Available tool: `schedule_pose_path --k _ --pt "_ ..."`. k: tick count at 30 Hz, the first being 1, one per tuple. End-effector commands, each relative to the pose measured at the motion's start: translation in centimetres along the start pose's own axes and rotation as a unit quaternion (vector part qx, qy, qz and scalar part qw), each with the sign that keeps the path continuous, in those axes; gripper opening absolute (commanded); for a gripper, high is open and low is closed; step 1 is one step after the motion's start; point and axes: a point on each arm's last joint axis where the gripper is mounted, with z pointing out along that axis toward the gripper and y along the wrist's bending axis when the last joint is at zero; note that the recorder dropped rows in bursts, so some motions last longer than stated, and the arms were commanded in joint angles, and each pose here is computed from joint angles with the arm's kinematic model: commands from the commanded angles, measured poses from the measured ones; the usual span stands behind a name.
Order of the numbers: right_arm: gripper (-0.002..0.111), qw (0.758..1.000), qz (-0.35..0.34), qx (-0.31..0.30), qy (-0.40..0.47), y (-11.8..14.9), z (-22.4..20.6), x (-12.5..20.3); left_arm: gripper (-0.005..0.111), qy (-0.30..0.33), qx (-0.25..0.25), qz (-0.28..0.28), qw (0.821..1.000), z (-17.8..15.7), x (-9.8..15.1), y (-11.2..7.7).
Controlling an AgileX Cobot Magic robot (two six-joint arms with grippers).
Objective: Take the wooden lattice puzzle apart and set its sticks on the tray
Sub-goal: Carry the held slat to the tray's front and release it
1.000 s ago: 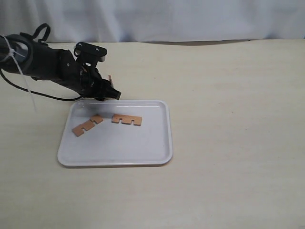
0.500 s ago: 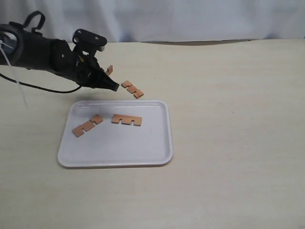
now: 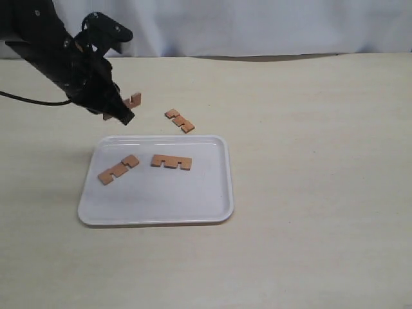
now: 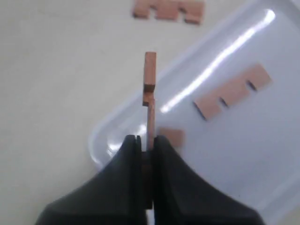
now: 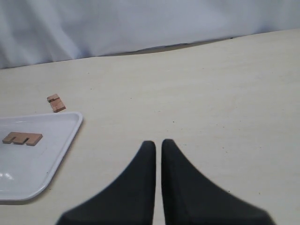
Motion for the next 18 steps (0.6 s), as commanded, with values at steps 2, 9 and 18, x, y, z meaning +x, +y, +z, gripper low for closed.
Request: schedule_pose_path --k 2,9,18 --pt "0.004 1.000 0.003 0.002 -0.003 0.0 0.0 0.0 0.000 0.047 0.268 0.082 0.959 -0.4 2.7 -5.1" --pt "0.004 1.000 0.003 0.002 -0.003 0.0 0.0 0.0 0.000 0.048 0.211 0.063 0.974 3.2 6.0 -5.3" --pt "0.004 1.000 0.003 0.002 -0.003 0.0 0.0 0.0 0.043 0.031 0.184 0.062 0.980 3.4 5.7 -4.9"
